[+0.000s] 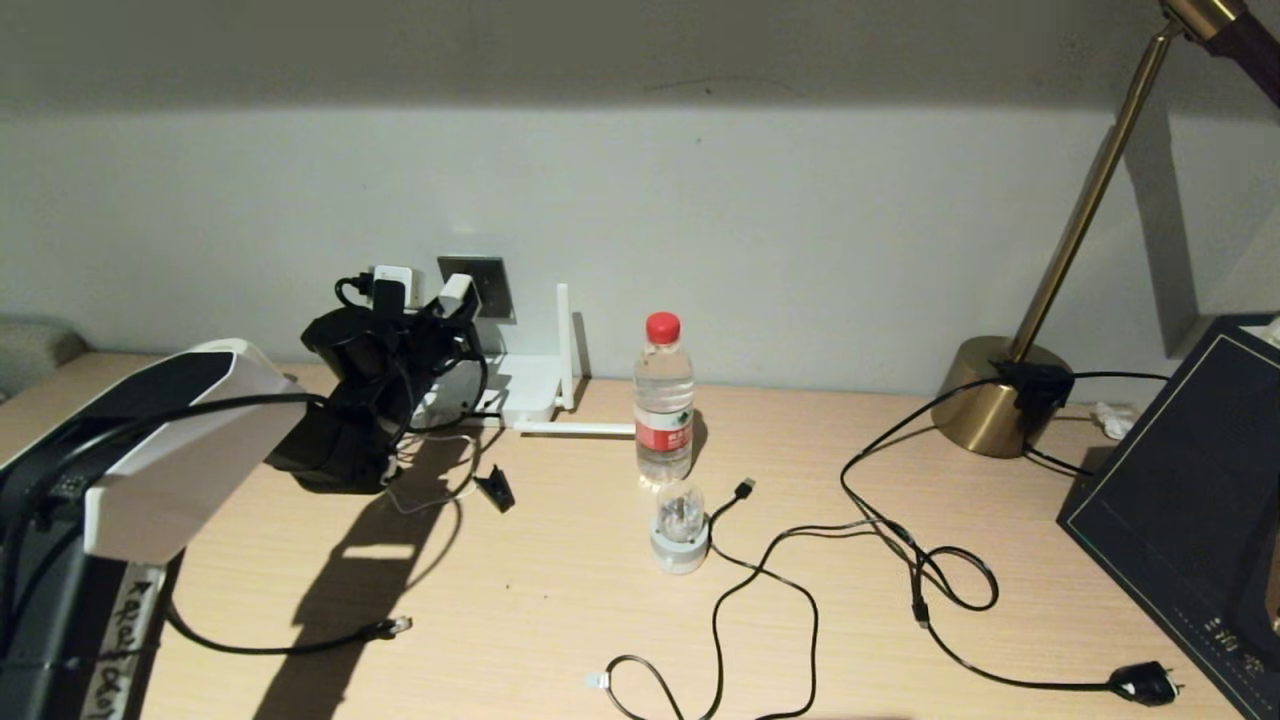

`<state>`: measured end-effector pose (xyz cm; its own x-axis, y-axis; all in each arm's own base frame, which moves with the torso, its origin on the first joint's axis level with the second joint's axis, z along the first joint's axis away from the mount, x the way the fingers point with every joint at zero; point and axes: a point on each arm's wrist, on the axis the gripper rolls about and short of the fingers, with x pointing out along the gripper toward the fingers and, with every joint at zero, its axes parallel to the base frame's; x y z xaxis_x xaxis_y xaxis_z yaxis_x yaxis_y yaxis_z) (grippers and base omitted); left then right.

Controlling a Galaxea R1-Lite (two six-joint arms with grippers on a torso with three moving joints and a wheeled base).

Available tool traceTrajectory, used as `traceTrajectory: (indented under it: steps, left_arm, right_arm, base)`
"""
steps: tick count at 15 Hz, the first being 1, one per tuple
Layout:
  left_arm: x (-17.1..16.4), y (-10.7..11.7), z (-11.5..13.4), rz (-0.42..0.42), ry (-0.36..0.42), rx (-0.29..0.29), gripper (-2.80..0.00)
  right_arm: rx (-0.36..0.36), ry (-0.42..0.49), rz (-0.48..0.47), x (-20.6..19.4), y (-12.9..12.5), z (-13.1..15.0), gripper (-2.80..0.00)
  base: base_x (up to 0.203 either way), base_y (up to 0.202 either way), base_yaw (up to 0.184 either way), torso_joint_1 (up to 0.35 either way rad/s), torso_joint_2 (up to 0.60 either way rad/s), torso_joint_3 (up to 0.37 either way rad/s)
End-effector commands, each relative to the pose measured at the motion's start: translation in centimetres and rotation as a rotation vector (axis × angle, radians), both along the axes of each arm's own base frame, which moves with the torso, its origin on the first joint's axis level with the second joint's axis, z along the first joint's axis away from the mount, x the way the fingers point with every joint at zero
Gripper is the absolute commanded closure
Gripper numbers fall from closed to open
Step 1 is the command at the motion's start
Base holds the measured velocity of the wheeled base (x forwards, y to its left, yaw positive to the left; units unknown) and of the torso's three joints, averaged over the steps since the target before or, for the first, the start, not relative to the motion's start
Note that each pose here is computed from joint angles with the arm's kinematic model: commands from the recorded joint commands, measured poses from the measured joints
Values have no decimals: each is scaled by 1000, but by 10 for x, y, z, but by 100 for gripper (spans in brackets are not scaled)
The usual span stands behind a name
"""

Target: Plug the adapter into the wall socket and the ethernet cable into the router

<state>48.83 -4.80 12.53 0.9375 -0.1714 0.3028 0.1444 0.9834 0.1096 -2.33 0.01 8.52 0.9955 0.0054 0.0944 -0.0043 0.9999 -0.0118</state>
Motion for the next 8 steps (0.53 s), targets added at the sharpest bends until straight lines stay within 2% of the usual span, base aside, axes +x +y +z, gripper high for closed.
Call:
traceTrajectory:
  steps: [1, 4, 8]
  left_arm:
    - [-1, -2, 1, -3, -9, -1, 0]
    - [-2, -4, 4, -3, -13, -3, 0]
    - [-5, -21, 5, 4, -6, -40, 0]
  right_arm:
    - [-1, 36, 1, 3, 0, -10, 0]
    - [-1, 36, 1, 3, 0, -10, 0]
    - [-1, 36, 1, 3, 0, -10, 0]
  base:
    - [0, 0, 0, 0, 0, 0]
    - [0, 0, 0, 0, 0, 0]
    - [0, 0, 0, 0, 0, 0]
